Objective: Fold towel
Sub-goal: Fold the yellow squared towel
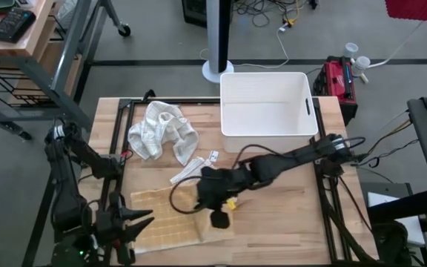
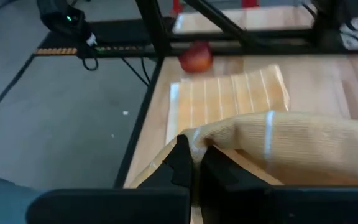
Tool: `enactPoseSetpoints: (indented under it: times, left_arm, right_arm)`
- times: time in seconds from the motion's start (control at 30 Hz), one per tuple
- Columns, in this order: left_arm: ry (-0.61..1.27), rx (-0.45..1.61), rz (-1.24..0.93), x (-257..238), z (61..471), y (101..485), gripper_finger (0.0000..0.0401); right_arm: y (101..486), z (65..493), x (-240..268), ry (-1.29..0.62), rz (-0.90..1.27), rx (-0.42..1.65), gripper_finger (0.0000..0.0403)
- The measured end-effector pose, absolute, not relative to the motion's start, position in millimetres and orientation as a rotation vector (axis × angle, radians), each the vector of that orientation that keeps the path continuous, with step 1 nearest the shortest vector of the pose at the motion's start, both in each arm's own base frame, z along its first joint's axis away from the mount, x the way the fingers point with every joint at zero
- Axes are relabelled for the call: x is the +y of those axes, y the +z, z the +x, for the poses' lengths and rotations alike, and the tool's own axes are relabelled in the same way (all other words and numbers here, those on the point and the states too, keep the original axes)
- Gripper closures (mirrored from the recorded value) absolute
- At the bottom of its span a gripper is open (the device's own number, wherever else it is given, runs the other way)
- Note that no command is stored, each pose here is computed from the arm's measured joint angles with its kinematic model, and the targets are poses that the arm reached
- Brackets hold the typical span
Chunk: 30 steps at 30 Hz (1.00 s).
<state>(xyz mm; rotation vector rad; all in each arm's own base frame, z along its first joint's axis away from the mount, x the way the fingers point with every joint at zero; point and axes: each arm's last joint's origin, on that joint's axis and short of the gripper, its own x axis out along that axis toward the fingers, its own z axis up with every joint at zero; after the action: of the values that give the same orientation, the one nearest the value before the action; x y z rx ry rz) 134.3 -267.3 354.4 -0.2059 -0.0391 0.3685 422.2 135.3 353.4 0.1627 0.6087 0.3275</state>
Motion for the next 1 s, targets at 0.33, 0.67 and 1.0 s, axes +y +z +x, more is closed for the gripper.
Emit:
enactPoseSetpoints:
  times: [0.33,0.67,1.0]
  left_arm:
    - [0.325,-0.032,-0.195,-274.0,122.8,383.5,0.0325]
    - [0.244,-0.009,-0.068,-279.5,99.1,457.8,0.0325]
    - [0.193,-0.003,-0.034,-286.9,85.2,460.0,0.0325]
  right_arm:
    - [342.6,475.4,130.0,0.369,0.136,0.565,0.0403]
    - [333.9,511.6,119.3,0.458,0.180,0.452,0.0403]
    - [301.1,533.4,104.5,0.434,0.179,0.465,0.0403]
